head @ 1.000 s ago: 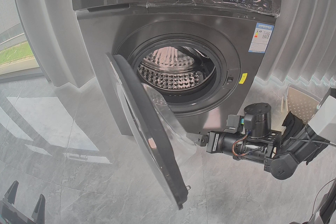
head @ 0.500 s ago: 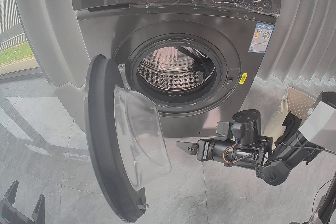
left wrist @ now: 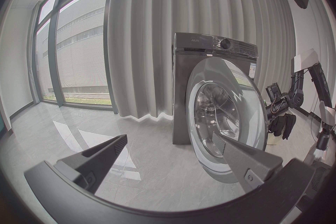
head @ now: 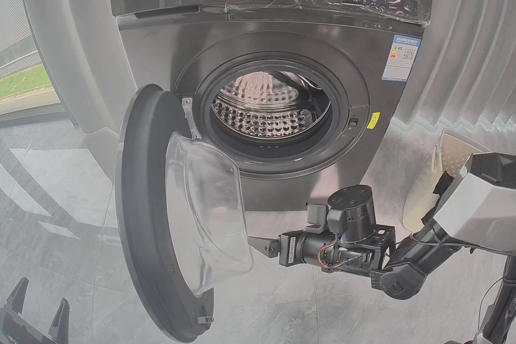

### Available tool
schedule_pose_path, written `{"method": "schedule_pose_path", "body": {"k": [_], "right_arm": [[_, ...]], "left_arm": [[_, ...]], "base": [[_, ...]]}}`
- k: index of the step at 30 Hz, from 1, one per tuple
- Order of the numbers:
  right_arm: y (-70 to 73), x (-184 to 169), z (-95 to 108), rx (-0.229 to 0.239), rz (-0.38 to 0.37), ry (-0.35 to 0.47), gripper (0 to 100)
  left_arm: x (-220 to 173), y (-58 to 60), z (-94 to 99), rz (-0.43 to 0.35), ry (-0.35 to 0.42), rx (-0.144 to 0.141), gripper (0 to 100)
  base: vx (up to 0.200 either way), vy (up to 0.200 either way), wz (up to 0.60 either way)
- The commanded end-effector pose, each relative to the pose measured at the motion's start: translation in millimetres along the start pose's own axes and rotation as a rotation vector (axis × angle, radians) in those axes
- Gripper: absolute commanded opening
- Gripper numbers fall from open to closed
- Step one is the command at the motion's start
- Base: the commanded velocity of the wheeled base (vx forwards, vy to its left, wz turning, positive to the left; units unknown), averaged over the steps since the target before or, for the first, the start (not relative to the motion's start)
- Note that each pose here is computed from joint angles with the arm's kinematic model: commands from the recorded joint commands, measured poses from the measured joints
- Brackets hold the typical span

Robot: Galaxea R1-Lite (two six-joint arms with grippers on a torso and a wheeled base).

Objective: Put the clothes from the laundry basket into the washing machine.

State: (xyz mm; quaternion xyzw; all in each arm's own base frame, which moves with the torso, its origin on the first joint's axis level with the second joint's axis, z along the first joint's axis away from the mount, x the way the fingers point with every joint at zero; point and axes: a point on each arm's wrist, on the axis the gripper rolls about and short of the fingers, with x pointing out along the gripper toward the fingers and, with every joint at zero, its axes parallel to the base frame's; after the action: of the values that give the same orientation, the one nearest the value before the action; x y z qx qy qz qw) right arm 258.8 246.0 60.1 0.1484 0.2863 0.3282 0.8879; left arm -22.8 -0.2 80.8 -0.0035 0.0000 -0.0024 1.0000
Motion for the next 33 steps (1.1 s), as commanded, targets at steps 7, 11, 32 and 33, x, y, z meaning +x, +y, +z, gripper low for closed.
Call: {"method": "schedule_pose_path", "body": {"k": [7, 11, 32, 33], "right_arm": [[15.7, 17.4, -7.5, -0.020, 0.061, -0.005, 100], [22.8, 21.5, -11.3, -0.029, 0.081, -0.004, 100], [31.1, 51.0, -27.0, -0.039, 0.154, -0.051, 100], [31.5, 51.1, -26.4, -0.039, 0.156, -0.055, 100]], "left_arm": [[0.0, 0.0, -5.3, 0.000, 0.000, -0.001, 100], [0.0, 0.0, -5.3, 0.000, 0.000, -0.001, 100], [0.0, 0.0, -5.3, 0.000, 0.000, -0.001, 100], [0.0, 0.0, -5.3, 0.000, 0.000, -0.001, 100]], "base": [[0.000, 0.000, 0.00], [0.000, 0.000, 0.00], [0.000, 0.000, 0.00], [0.000, 0.000, 0.00]]}}
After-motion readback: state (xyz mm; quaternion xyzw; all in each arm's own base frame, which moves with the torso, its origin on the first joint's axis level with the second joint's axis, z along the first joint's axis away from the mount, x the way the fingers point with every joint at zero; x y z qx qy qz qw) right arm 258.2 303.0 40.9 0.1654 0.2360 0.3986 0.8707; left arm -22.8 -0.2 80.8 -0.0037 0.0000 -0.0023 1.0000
